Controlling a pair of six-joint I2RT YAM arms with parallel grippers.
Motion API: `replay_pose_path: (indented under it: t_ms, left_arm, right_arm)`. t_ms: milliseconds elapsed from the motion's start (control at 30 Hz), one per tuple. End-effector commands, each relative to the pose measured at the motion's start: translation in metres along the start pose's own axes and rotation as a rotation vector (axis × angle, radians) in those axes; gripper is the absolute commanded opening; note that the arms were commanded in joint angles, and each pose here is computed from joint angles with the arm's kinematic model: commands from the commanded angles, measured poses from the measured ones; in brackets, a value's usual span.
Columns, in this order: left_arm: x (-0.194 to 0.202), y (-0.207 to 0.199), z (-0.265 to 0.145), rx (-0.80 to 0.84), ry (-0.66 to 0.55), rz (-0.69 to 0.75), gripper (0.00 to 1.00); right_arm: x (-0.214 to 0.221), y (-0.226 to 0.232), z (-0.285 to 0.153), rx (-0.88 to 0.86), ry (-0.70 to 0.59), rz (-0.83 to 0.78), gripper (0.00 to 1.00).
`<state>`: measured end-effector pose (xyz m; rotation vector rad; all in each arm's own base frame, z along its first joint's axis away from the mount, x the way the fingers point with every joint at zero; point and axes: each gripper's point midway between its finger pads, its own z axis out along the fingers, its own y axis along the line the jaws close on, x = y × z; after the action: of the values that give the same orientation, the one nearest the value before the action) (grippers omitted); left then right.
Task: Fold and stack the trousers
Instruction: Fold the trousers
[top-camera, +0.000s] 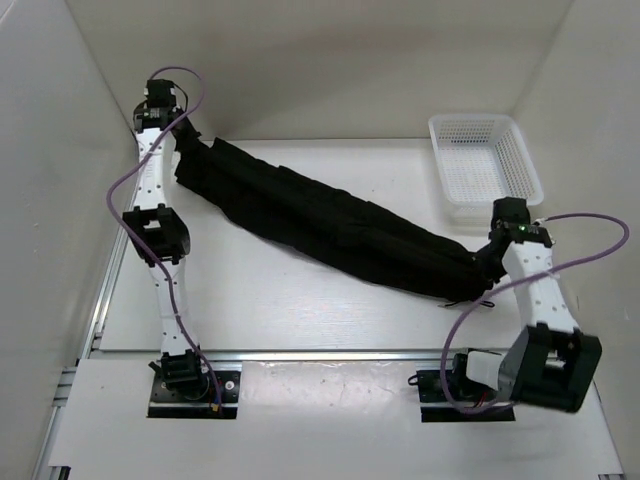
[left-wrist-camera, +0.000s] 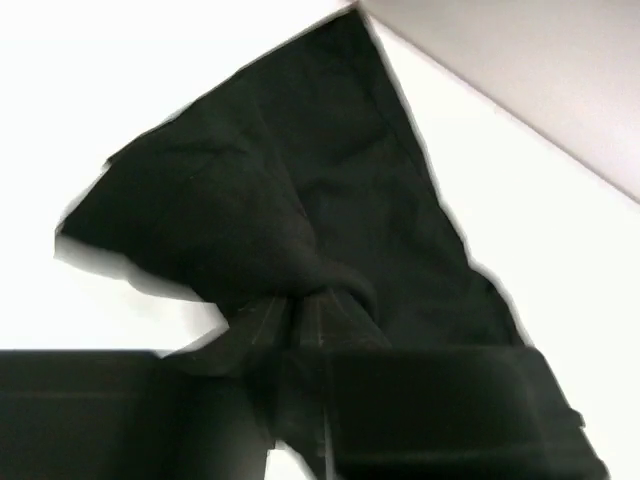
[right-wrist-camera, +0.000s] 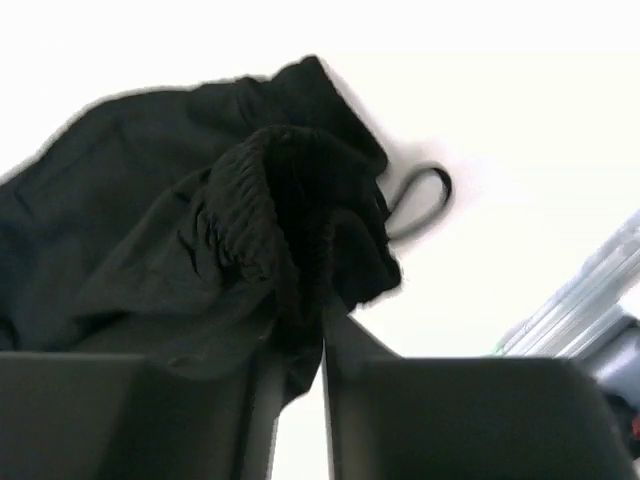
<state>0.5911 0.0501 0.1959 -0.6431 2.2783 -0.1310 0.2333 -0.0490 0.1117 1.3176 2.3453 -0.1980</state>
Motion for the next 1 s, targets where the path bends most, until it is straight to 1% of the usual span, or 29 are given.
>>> replay_pose_path:
  t_ms: [0,33,67,100,133,200,233,267,300,333,367,400,433,467,500,533,567,600,633,667,733,767,800,833,900,933,967]
  left_arm:
    - [-0.072,-0.028,-0.023,0.136,-0.241,-0.039,0.32]
    - [-0.078,-0.039,-0.028,0.190,-0.258,-0.020,0.82]
    - [-0.074,-0.039,-0.024,0.197,-0.247,-0.018,0.85]
    - [-0.079,-0.041,-0.036,0.201,-0.261,-0.003,0.89]
    - [-0.078,-0.040,-0.040,0.198,-0.259,0.007,1.00]
    - [-0.068,-0.035,-0.038,0.181,-0.226,0.024,1.00]
    - [-0.073,-0.030,-0.050,0.176,-0.239,0.034,1.00]
    - [-0.071,-0.027,-0.051,0.162,-0.235,0.046,1.00]
    - [-0.063,-0.017,-0.046,0.142,-0.204,0.039,1.00]
    - [-0.067,-0.010,-0.056,0.134,-0.214,0.043,0.97]
    - [-0.063,-0.009,-0.058,0.129,-0.203,0.042,0.91]
    - [-0.051,0.006,-0.050,0.099,-0.158,0.044,0.82]
    - [-0.048,0.016,-0.050,0.070,-0.148,0.036,0.61]
    - [-0.040,0.021,-0.049,0.050,-0.125,0.046,0.52]
    - [-0.033,0.025,-0.050,0.040,-0.102,0.056,0.48]
    - [-0.022,0.033,-0.040,0.009,-0.070,0.055,0.42]
    - [-0.014,0.039,-0.038,-0.018,-0.045,0.054,0.39]
    - [-0.005,0.045,-0.037,-0.044,-0.016,0.044,0.43]
    - [0.006,0.052,-0.027,-0.070,0.022,0.035,0.49]
    - [0.018,0.057,-0.015,-0.085,0.062,0.035,0.52]
    - [0.035,0.060,-0.002,-0.088,0.122,0.023,0.60]
    - [0.045,0.059,0.004,-0.093,0.151,0.030,0.62]
    - [0.056,0.063,0.018,-0.106,0.182,0.021,0.63]
    - [0.065,0.061,0.022,-0.108,0.206,0.029,0.65]
    - [0.082,0.066,0.037,-0.119,0.253,0.017,0.65]
    - [0.088,0.061,0.041,-0.111,0.268,0.012,0.67]
    - [0.092,0.062,0.045,-0.116,0.276,0.002,0.70]
  right_arm:
    - [-0.052,0.041,0.013,-0.145,-0.058,-0.022,0.25]
    - [-0.061,0.045,0.024,-0.119,-0.013,-0.017,0.39]
    - [-0.060,0.043,0.028,-0.090,0.007,-0.040,0.51]
    - [-0.056,0.040,0.032,-0.072,0.029,-0.055,0.79]
    - [-0.057,0.039,0.032,-0.064,0.023,-0.055,0.88]
    - [-0.051,0.033,0.032,-0.061,0.027,-0.067,0.97]
    - [-0.054,0.029,0.027,-0.060,0.002,-0.063,1.00]
    - [-0.054,0.026,0.025,-0.056,-0.010,-0.061,1.00]
    - [-0.057,0.025,0.021,-0.060,-0.030,-0.066,1.00]
    - [-0.064,0.021,0.013,-0.055,-0.075,-0.056,0.99]
    - [-0.067,0.019,0.009,-0.056,-0.094,-0.068,0.97]
    - [-0.070,0.018,0.004,-0.055,-0.108,-0.065,0.97]
    - [-0.077,0.017,-0.005,-0.059,-0.138,-0.068,0.95]
    - [-0.080,0.013,-0.009,-0.049,-0.149,-0.075,0.94]
    - [-0.084,0.009,-0.011,-0.034,-0.156,-0.064,0.94]
    - [-0.093,0.007,-0.018,-0.043,-0.183,-0.038,0.94]
    - [-0.093,0.000,-0.019,-0.022,-0.169,-0.029,0.90]
    - [-0.101,-0.003,-0.025,-0.037,-0.182,0.001,0.87]
    - [-0.098,0.000,-0.025,-0.054,-0.170,-0.001,0.83]
    - [-0.094,0.011,-0.029,-0.122,-0.148,-0.017,0.68]
    - [-0.076,0.023,-0.025,-0.200,-0.072,-0.043,0.54]
    - [-0.067,0.027,-0.024,-0.225,-0.040,-0.066,0.42]
    - [-0.054,0.038,-0.024,-0.280,-0.001,-0.090,0.22]
    - [-0.042,0.038,-0.019,-0.287,0.022,-0.106,0.14]
    - [-0.025,0.047,-0.015,-0.314,0.047,-0.167,0.07]
    - [-0.016,0.045,-0.008,-0.303,0.070,-0.180,0.07]
    - [-0.009,0.049,-0.007,-0.327,0.087,-0.189,0.07]
